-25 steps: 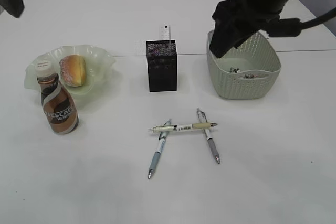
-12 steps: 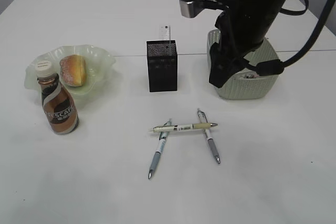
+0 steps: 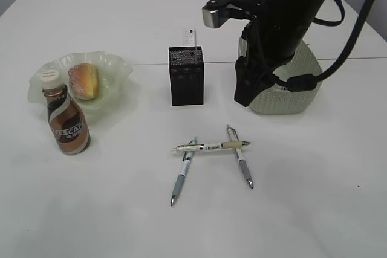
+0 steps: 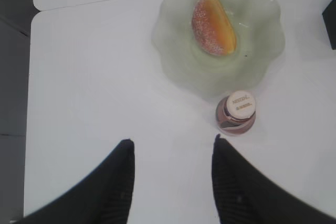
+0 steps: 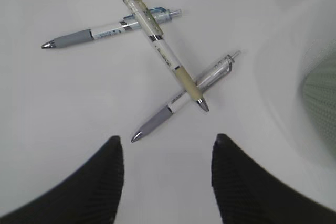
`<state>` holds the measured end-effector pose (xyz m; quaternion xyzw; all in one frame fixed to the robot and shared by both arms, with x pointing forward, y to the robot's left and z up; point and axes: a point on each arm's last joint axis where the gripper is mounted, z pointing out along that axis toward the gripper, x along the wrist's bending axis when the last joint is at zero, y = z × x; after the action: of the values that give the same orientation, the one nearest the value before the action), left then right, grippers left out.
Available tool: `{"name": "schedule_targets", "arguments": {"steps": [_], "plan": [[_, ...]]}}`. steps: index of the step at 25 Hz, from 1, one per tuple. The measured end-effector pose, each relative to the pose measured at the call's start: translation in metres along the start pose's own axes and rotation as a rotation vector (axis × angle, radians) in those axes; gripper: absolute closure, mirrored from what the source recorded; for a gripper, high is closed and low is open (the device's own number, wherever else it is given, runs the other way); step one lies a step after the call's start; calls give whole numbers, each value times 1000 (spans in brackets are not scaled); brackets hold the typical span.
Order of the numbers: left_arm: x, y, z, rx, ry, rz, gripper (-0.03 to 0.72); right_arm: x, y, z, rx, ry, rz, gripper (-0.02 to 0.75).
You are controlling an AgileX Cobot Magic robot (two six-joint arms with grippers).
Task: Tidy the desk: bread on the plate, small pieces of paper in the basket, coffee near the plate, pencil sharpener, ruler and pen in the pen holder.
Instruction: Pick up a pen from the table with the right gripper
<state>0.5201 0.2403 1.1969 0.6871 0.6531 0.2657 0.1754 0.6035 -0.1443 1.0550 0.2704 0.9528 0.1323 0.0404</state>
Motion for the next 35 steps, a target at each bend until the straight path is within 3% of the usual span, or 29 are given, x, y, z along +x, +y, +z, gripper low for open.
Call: {"name": "schedule_targets", "arguments": {"steps": [4,7,9,17,27,35], "plan": [[3,1,0,-8,32,11,335,-5,3,21,5,25,-20,225],[9,1,1,-8,52,1,335,-6,5,34,4,60,-10,182],[14,2,2,-6,67,-12,335,-6,6,40,-1,72,-21,182],[25,2,4,-2,94,-37,335,-11,7,68,47,74,-370,185],[24,-4,13,36,99,-26,335,4,20,118,88,104,-510,185],[24,-4,13,38,99,-26,335,-4,34,136,75,91,-525,185]]}}
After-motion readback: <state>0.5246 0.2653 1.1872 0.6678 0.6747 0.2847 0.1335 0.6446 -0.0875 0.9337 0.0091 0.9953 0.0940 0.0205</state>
